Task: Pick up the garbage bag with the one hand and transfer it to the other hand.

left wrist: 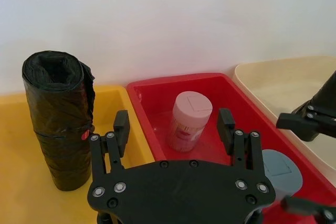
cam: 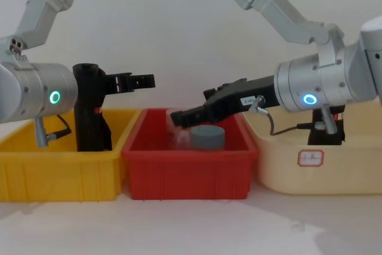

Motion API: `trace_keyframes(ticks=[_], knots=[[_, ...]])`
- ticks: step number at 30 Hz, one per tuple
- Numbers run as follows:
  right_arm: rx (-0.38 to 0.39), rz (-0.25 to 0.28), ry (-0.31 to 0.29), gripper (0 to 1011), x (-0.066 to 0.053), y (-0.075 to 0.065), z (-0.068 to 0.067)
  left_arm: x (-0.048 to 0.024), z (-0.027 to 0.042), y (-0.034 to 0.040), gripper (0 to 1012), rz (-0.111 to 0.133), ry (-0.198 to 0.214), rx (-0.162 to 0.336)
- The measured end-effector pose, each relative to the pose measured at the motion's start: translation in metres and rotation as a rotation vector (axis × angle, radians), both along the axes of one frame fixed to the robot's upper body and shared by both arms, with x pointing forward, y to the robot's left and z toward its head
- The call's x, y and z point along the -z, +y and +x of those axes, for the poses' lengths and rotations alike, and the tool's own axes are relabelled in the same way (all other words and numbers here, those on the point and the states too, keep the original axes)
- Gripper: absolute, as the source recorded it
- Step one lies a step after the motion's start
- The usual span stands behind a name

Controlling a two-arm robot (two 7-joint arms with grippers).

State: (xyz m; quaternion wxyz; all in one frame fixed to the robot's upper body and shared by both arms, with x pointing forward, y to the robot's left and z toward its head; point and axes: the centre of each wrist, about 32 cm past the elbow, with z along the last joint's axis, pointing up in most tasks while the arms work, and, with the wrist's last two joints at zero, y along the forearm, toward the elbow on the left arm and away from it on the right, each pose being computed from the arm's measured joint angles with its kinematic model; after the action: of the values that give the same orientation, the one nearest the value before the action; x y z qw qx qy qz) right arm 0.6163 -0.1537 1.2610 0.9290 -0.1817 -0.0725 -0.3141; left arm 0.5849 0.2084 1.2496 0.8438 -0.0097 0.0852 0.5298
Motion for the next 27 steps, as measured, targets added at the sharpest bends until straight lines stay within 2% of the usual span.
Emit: trace_keyframes(ticks=[8, 13, 27], knots=[[0.004, -0.025, 0.020, 1000, -0.004, -0.004, 0.012, 0.0000, 0.0000, 0.0000, 1002, 0.000, 0.000, 0.000], [0.011, -0.019, 0.053, 1000, -0.007, -0.006, 0.016, 0.0000, 0.0000, 0.0000, 1001, 0.000, 0.000, 0.000], [0.034, 0.078, 0.179, 999, -0.016, -0.008, 0.019, 0.0000, 0.0000, 0.0000, 1001, 0.000, 0.000, 0.000]])
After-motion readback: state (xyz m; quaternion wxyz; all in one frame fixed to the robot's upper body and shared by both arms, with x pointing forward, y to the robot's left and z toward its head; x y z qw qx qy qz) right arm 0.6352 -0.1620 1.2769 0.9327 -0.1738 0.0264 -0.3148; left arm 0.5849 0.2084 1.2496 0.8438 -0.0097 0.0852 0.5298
